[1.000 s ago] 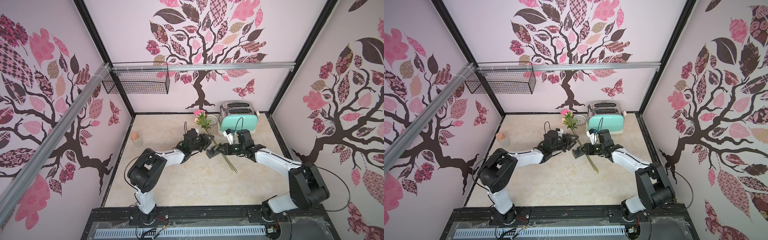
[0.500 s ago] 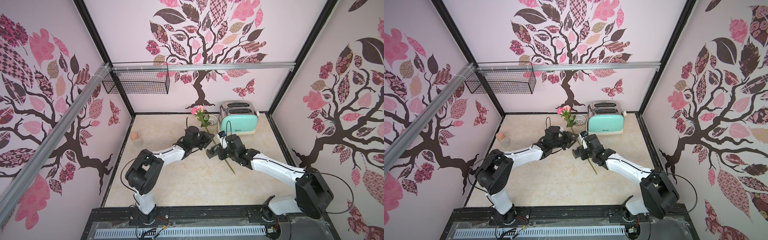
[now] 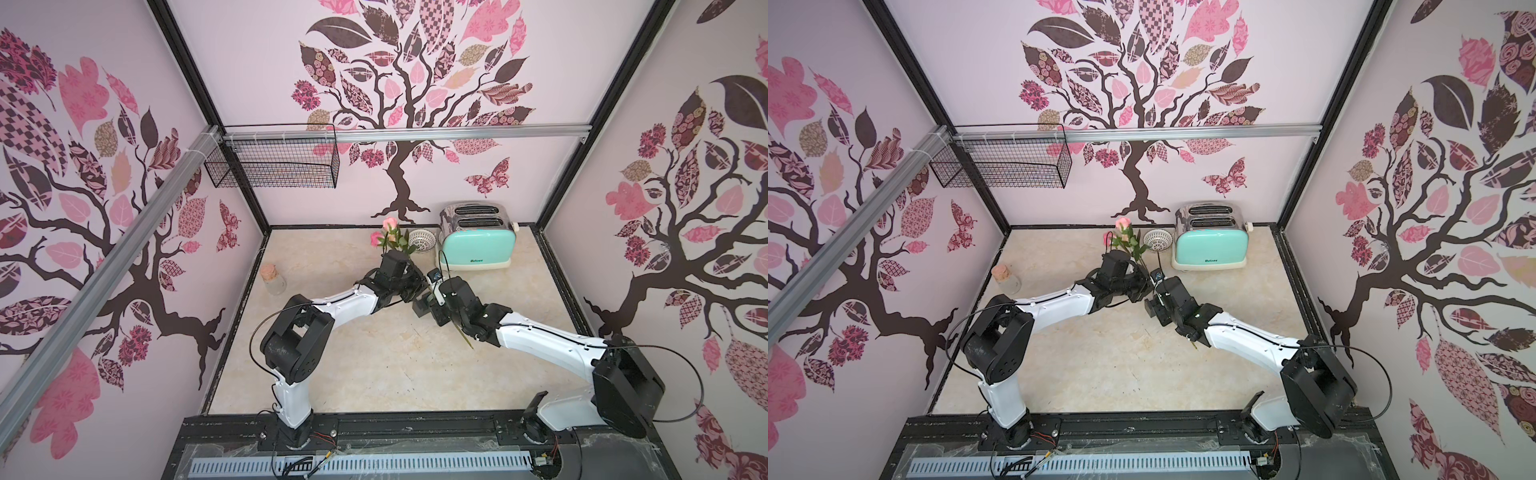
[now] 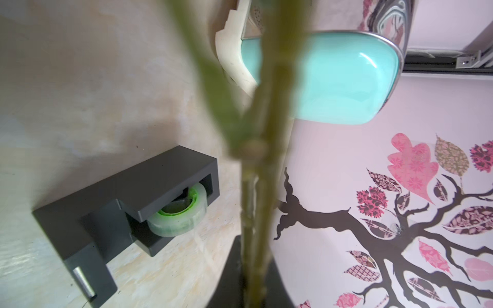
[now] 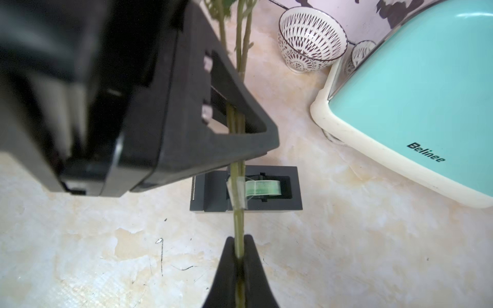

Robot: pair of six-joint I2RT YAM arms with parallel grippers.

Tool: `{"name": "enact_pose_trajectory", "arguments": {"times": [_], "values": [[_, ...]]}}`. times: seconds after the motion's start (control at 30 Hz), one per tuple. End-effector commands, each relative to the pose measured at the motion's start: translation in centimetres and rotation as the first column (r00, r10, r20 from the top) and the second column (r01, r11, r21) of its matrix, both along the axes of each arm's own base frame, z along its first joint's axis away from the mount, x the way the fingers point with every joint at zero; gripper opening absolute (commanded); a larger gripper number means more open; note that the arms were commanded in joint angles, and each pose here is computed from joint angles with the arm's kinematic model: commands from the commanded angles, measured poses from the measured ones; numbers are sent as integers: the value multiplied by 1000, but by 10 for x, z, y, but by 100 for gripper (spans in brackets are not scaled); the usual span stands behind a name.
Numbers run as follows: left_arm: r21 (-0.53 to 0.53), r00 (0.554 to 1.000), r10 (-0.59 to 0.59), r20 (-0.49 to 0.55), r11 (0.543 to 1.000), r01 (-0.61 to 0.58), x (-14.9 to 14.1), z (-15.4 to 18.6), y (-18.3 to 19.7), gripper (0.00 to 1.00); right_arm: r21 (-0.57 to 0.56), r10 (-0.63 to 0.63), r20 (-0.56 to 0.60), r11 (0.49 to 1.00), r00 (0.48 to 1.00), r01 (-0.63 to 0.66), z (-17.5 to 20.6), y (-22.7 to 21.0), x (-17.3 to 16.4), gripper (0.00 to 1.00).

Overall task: Wrap bouquets with tape
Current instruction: Wrap the tape around the bouquet.

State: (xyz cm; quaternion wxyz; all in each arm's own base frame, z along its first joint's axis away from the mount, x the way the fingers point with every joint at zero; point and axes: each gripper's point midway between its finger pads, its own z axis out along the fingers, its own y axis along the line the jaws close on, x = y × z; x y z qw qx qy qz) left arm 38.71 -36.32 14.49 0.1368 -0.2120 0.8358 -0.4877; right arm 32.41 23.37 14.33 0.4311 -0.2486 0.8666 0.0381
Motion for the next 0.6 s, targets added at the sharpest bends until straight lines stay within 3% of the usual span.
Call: {"name": "enact_pose_trajectory", "arguments": {"times": [0.0, 0.07, 0.2, 0.27, 0.33, 0.43, 0.57], "values": [[-1, 1000, -1, 14, 1000, 1, 5, 5, -3, 0, 18, -27, 70, 1000, 997, 26, 26, 1, 8, 0], [-7, 1000, 1, 24, 1000, 0, 5, 6, -2, 0, 39, -37, 62, 999, 997, 35, 26, 2, 7, 4], [-19, 999, -6, 46, 1000, 7, 5, 6, -1, 0, 134, -24, 23, 991, 999, 21, 33, 11, 2, 30], [-45, 996, -15, 91, 999, 20, 8, 14, -1, 0, 236, 22, -42, 972, 999, -11, 36, 19, -4, 46], [-49, 993, -21, 114, 998, 27, 8, 16, 1, 0, 397, 94, -134, 917, 986, -34, 39, 23, -9, 53], [-68, 989, -28, 143, 997, 38, 9, 18, 2, 0, 618, 205, -224, 786, 953, -23, 47, 20, -14, 57], [-81, 986, -39, 165, 995, 53, 9, 19, 1, 0, 749, 310, -301, 662, 902, 23, 48, 17, -19, 58]]}}
